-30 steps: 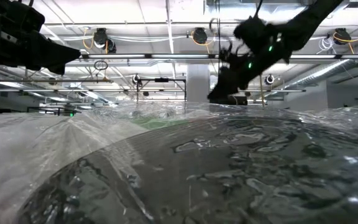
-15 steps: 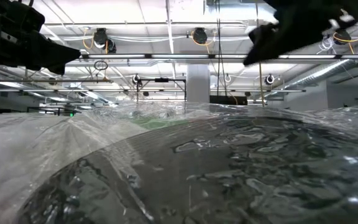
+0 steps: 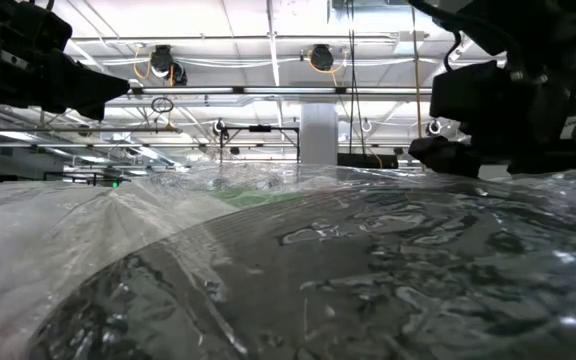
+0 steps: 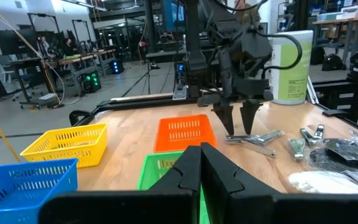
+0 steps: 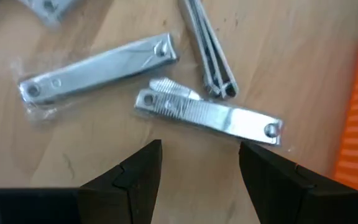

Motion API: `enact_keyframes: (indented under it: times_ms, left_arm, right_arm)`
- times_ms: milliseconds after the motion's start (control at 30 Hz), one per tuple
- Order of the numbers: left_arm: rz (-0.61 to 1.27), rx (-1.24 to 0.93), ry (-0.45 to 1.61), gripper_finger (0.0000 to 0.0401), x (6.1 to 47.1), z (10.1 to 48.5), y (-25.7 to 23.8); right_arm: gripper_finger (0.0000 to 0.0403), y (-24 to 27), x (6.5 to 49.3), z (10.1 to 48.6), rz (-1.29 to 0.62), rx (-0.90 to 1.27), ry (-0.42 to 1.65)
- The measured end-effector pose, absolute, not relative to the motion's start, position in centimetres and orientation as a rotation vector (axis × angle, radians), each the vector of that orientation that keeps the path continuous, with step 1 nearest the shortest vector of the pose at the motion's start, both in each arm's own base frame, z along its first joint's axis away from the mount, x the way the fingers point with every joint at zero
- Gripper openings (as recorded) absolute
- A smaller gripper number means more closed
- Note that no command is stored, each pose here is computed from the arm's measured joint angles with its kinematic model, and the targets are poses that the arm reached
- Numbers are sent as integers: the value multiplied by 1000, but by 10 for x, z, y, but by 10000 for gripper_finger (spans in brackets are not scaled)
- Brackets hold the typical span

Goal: Pick & Place Travel size toiletries
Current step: Put the nail cutter into the yellow bin

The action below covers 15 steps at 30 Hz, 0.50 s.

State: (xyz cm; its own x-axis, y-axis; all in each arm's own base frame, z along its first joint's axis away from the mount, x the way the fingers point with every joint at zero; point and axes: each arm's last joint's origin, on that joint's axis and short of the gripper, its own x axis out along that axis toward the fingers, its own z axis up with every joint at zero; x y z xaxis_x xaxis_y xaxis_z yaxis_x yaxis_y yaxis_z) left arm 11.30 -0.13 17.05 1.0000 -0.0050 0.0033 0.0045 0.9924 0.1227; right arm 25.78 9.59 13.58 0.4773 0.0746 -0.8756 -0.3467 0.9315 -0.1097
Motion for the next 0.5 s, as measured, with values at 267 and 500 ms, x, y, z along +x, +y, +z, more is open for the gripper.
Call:
enact_keyframes:
  times_ms: [267,500]
  left_arm:
    - [-4,123,-4,5,113,171,-1]
    - [-5,123,-4,5,113,171,-1]
  right_arm:
    - [203,101,256,146,286,-343,989]
    - [203,88,264,143,315,-417,972]
